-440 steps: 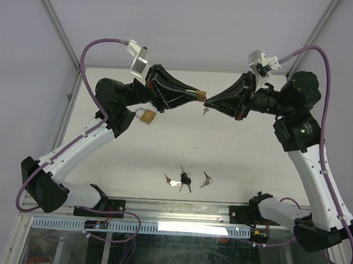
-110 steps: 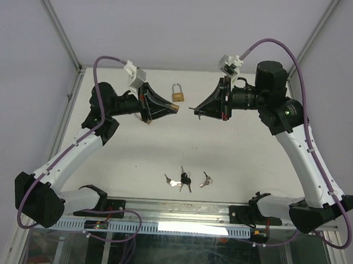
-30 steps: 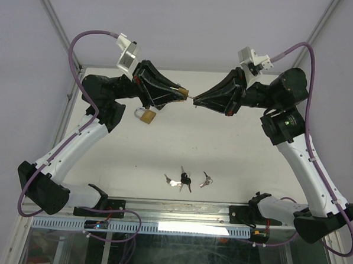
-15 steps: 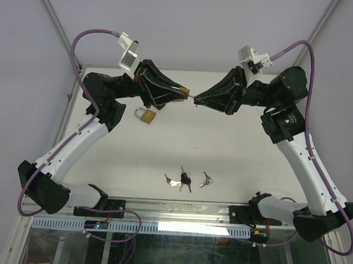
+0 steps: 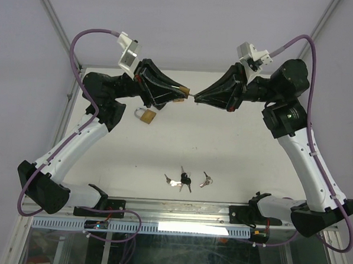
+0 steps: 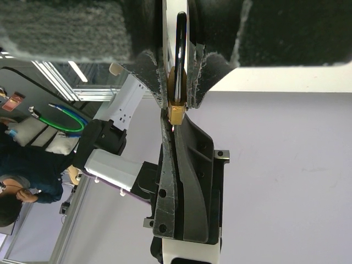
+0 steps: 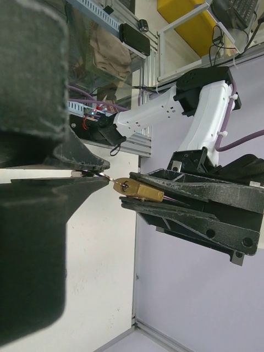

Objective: Unlock with the key

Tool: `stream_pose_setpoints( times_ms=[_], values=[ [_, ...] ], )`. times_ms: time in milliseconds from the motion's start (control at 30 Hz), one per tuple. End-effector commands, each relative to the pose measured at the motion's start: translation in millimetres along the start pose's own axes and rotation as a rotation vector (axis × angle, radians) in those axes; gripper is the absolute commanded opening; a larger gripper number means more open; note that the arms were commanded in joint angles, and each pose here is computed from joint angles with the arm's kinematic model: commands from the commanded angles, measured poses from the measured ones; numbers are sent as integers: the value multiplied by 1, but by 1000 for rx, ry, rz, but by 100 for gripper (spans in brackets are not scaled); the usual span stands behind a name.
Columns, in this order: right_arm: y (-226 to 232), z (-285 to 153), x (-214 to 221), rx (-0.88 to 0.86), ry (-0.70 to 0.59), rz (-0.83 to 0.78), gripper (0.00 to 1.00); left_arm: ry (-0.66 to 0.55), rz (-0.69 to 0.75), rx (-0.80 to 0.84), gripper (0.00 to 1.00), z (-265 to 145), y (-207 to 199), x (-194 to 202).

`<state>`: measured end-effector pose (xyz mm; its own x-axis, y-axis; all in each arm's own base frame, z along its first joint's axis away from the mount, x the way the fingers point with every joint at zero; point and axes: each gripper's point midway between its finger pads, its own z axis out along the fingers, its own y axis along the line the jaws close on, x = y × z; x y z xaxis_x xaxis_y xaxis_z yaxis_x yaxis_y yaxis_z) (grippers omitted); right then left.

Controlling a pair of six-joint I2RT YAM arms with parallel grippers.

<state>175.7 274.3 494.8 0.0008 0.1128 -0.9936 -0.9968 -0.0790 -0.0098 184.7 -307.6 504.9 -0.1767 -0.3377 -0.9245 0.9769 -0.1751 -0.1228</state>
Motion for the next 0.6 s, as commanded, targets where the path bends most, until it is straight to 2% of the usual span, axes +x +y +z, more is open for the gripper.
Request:
stream_pose_setpoints(
  times_ms=[0, 367, 567],
  values=[
    [-7, 1, -21, 31, -30, -108, 0, 20, -14, 57, 0, 11, -12, 5],
    [-22, 4, -18, 95, -81, -46, 0, 1, 22, 80, 0, 17, -17, 7],
    [-10, 2, -24, 8, -110, -57, 0, 0, -4, 78, 0, 19, -15, 11]
  ],
)
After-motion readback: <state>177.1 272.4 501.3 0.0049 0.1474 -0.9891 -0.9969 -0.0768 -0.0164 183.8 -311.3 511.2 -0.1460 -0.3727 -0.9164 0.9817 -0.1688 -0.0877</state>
